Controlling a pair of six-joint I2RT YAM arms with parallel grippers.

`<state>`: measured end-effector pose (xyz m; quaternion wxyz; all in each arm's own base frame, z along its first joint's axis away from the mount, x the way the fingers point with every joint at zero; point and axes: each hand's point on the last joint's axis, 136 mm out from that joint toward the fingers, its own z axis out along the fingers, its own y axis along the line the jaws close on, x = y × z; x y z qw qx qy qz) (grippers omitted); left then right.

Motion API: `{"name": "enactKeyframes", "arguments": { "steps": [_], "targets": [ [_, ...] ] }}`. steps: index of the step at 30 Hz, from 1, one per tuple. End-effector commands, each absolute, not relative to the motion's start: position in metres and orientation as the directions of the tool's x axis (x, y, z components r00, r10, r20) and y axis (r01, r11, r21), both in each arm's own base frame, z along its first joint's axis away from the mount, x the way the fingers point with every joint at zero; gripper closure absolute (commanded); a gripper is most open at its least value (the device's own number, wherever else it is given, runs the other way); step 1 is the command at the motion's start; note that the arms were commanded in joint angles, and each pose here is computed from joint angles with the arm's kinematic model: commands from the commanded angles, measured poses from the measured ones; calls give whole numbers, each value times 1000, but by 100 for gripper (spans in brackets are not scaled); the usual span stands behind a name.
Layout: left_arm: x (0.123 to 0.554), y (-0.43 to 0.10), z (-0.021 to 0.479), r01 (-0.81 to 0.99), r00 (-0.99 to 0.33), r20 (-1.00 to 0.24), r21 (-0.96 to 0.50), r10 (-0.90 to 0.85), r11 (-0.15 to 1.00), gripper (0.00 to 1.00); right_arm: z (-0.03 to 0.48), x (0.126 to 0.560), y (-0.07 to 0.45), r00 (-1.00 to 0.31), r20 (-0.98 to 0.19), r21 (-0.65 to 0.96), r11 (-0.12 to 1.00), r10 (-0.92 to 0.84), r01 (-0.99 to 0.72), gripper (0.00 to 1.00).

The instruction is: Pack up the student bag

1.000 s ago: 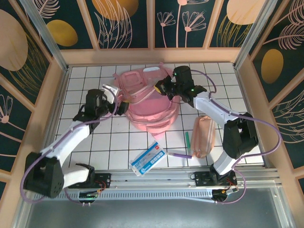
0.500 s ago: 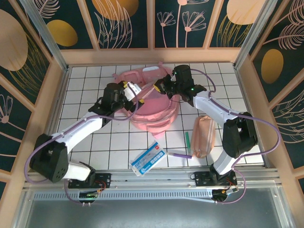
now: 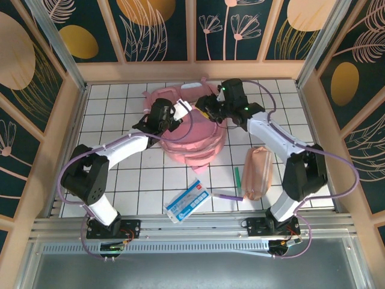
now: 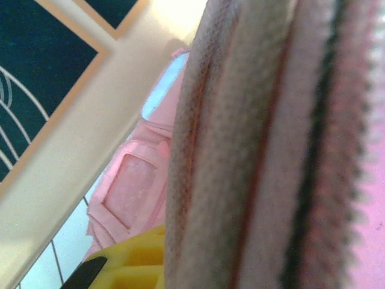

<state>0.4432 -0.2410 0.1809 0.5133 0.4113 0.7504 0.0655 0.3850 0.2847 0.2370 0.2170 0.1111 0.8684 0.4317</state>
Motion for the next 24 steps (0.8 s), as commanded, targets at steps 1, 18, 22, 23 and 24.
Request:
{"name": "enactKeyframes", "arguments": {
  "steps": [1,18,22,23,24],
  "targets": [
    [460,-219,208,442,-185,-761,501,622,744,100,218,346,228,-840,-518,520,839,160,-161,58],
    [436,-172,230,331,-318,-820,375,476,866,100,93,218,154,-976,-202,296,955,83,20,55],
    [426,-167,230,337,-323,-832,345,451,876,100,100,188,215,-936,-229,404,849,-268,-342,46],
    [424,-165,231,331,-324,-838,333,438,883,100,95,181,223,-913,-224,394,825,-342,-406,44],
    [421,-162,231,327,-326,-844,322,426,889,100,89,177,228,-901,-200,383,816,-384,-433,41]
  ]
}}
